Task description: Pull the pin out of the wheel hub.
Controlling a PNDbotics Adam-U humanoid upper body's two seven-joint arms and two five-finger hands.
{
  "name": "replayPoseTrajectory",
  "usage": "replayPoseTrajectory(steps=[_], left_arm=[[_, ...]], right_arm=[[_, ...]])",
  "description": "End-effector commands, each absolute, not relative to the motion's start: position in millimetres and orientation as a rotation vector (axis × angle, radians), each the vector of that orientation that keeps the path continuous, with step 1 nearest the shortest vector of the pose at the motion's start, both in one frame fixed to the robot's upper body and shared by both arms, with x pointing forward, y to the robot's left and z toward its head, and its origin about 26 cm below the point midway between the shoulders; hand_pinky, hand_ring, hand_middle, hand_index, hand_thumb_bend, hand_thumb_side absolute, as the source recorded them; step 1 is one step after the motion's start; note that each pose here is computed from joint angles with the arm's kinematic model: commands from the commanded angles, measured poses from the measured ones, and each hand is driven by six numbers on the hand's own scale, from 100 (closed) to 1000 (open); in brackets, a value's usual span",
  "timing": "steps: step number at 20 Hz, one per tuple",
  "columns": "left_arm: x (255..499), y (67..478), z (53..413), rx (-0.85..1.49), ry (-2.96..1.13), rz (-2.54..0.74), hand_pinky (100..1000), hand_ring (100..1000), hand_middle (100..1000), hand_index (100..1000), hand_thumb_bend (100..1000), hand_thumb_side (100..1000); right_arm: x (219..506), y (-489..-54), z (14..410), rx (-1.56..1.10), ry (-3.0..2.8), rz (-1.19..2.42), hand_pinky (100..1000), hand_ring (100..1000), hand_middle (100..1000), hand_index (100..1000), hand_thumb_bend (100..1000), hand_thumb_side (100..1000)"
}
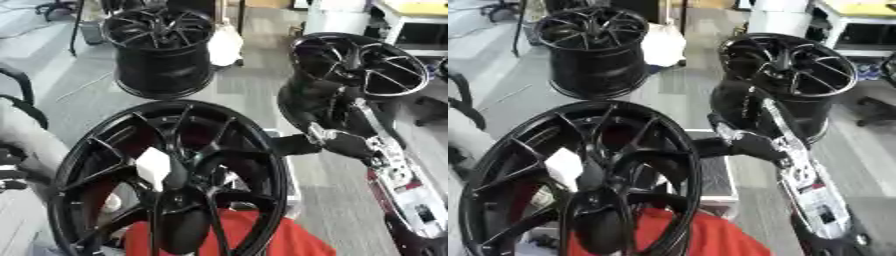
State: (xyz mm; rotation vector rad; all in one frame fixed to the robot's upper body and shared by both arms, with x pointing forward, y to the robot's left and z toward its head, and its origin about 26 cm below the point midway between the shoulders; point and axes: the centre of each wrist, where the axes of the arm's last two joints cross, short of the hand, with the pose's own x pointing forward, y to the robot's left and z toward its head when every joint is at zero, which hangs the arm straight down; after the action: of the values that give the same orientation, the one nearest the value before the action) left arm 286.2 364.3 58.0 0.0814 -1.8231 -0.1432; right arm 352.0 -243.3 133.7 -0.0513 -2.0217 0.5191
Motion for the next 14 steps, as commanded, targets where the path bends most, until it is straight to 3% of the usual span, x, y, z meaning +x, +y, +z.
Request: replayPoseTrajectory(steps=[1, 9, 14], left_arm=[[286.7, 367.4, 68.5, 0.098, -1.849, -0.168, 584, 621, 666, 797, 100, 823], [285.8, 367.4, 66.8, 0.095, -1.839, -0.183, 584, 622, 666, 797, 100, 823], [285.3, 367.3, 65.8, 0.094, -1.835, -0.188, 584, 622, 666, 797, 100, 823]], right_arm=[[357.3, -239.9, 167.0, -0.054, -2.027, 0.743, 710, 727, 765, 850, 349, 148], [367.2, -179.7, 251.0, 0.087, -1.861, 1.448, 729, 782, 843, 900, 317, 109], [364.9, -129.8, 282.7, 0.149, -1.690, 1.819, 768, 845, 893, 929, 247, 100]])
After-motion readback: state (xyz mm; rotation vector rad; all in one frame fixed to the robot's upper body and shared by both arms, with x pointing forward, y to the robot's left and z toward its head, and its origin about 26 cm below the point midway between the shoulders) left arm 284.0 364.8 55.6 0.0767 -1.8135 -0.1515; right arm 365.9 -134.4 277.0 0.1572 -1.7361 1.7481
